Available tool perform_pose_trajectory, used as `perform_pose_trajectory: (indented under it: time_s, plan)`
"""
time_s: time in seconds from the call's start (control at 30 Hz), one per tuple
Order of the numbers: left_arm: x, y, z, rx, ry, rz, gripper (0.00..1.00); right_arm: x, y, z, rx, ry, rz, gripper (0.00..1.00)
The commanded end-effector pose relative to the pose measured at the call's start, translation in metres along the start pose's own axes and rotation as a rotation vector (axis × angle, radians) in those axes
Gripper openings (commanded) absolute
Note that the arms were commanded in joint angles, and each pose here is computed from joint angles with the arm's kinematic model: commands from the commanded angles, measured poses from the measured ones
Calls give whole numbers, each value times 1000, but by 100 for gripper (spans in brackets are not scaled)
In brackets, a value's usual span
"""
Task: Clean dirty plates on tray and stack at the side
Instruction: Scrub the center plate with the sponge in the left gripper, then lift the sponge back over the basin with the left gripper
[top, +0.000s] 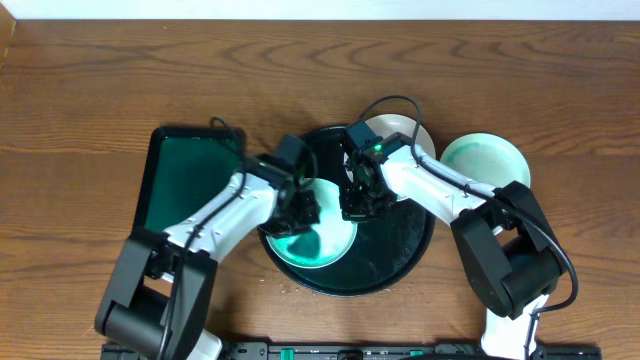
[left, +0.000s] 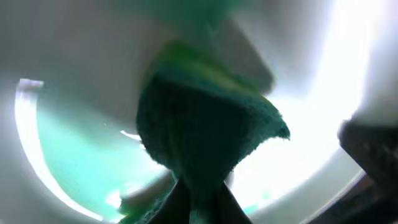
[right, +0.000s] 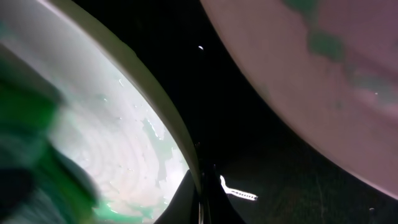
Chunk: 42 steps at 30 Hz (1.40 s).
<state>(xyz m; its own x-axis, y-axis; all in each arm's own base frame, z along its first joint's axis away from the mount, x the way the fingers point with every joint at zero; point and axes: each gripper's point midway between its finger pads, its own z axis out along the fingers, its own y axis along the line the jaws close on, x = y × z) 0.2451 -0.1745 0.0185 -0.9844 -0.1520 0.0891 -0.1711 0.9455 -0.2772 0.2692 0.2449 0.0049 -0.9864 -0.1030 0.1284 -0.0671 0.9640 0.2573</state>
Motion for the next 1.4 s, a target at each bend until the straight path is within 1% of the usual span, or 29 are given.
perform_pose_trajectory:
  time_s: [0.0,0.1,0.2,0.3,0.33,0.47,0.57,0.63,0.77,0.87,0.97,1.07,1.17,1.27,1.37]
  plan:
    - [13,-8,11,36,51,16,7,-4,-5,3,19,-1,-2,1]
    - [-14,9,9,-49,-75,-35,7,-3,-5,3,20,2,-2,1]
    - [-34,21,3,-60,-138,-88,8,-3,-5,3,20,2,-9,1]
    - [-58,47,-8,-118,-212,-156,7,-3,-4,3,16,3,-9,1]
    - [-72,60,-19,-143,-247,-194,7,-4,-3,3,12,2,-10,1]
    - [-89,62,-47,-153,-268,-190,7,-4,-4,3,12,3,-10,1]
    - [-100,62,-77,-206,-300,-185,7,-3,-4,3,13,4,-9,1]
    - [-106,54,-97,-213,-312,-148,7,-3,-4,3,13,4,-9,1]
    - [-113,42,-134,-205,-333,-131,7,-2,-2,3,6,8,-23,1]
    - [-119,43,-156,-197,-357,-150,7,-2,3,2,-18,12,-61,1]
    - [-124,53,-170,-196,-379,-162,7,-6,10,-4,-45,-2,-128,1]
    - [-129,71,-177,-202,-387,-207,7,-15,18,-14,-61,-42,-176,1]
    - [-131,91,-182,-219,-380,-216,7,-28,29,-38,-64,-127,-254,1]
    - [-129,102,-184,-233,-367,-207,7,-40,25,-62,22,-236,-281,1]
    - [-130,107,-185,-235,-367,-224,8,-49,15,-90,170,-371,-296,1]
